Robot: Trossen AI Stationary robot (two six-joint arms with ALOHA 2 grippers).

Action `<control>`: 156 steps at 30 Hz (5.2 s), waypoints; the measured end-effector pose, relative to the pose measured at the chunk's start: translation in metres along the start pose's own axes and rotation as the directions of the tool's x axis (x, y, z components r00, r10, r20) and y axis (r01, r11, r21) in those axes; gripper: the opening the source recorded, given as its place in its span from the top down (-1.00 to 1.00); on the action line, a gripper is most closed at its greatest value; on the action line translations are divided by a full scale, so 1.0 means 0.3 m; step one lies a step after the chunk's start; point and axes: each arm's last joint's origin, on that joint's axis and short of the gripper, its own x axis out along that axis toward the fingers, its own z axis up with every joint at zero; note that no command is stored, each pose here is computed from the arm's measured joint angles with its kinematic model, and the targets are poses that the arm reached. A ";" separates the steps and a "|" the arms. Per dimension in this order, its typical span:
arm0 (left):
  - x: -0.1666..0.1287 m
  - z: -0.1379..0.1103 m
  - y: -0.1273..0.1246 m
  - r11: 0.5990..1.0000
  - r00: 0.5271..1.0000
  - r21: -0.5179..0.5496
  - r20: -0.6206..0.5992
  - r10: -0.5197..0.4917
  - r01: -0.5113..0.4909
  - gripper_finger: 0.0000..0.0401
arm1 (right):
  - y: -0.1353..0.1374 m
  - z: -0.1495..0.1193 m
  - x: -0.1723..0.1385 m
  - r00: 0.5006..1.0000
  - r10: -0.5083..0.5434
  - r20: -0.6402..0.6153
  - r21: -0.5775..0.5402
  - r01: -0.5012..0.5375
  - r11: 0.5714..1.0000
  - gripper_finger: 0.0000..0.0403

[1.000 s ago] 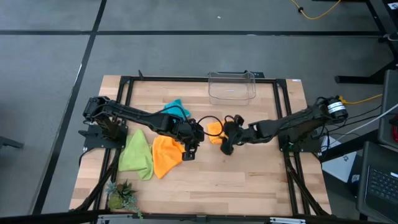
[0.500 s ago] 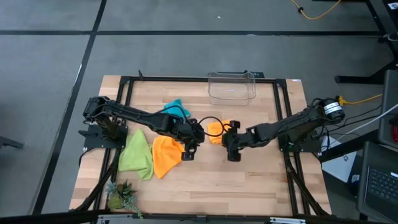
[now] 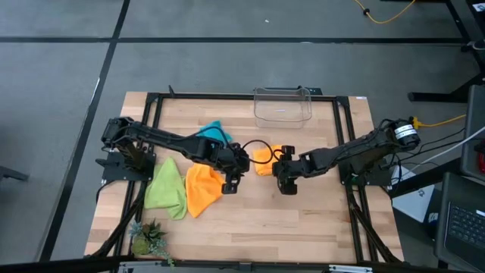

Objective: Fold microfiber towels
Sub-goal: Put the folded orange microfiber towel into the transparent bin

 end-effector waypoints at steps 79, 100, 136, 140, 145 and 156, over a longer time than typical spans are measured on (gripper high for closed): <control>-0.005 -0.005 -0.078 0.999 0.999 -0.007 0.010 -0.039 0.039 0.78 | -0.192 0.017 0.102 0.999 -0.035 -0.039 0.195 0.042 0.980 0.90; -0.005 -0.006 -0.082 0.999 0.999 0.002 0.010 -0.041 0.041 0.78 | -0.520 0.056 -0.167 0.824 -0.562 0.078 0.046 0.560 0.827 0.90; -0.005 -0.005 -0.082 0.999 0.999 0.003 0.011 -0.041 0.041 0.78 | -0.801 -0.090 0.137 0.925 -0.379 -0.016 0.004 0.379 0.925 0.73; -0.005 -0.005 -0.082 0.999 0.999 0.003 0.011 -0.041 0.041 0.78 | -0.794 -0.093 0.140 0.951 -0.309 0.015 0.011 0.309 0.951 0.72; -0.005 -0.005 -0.082 0.999 0.999 0.003 0.011 -0.041 0.041 0.78 | -0.798 -0.103 0.140 0.957 -0.291 0.006 0.036 0.291 0.956 0.72; -0.005 -0.005 -0.082 0.999 0.999 0.003 0.011 -0.041 0.041 0.78 | -0.818 -0.103 0.132 0.897 -0.438 -0.063 0.013 0.440 0.898 0.71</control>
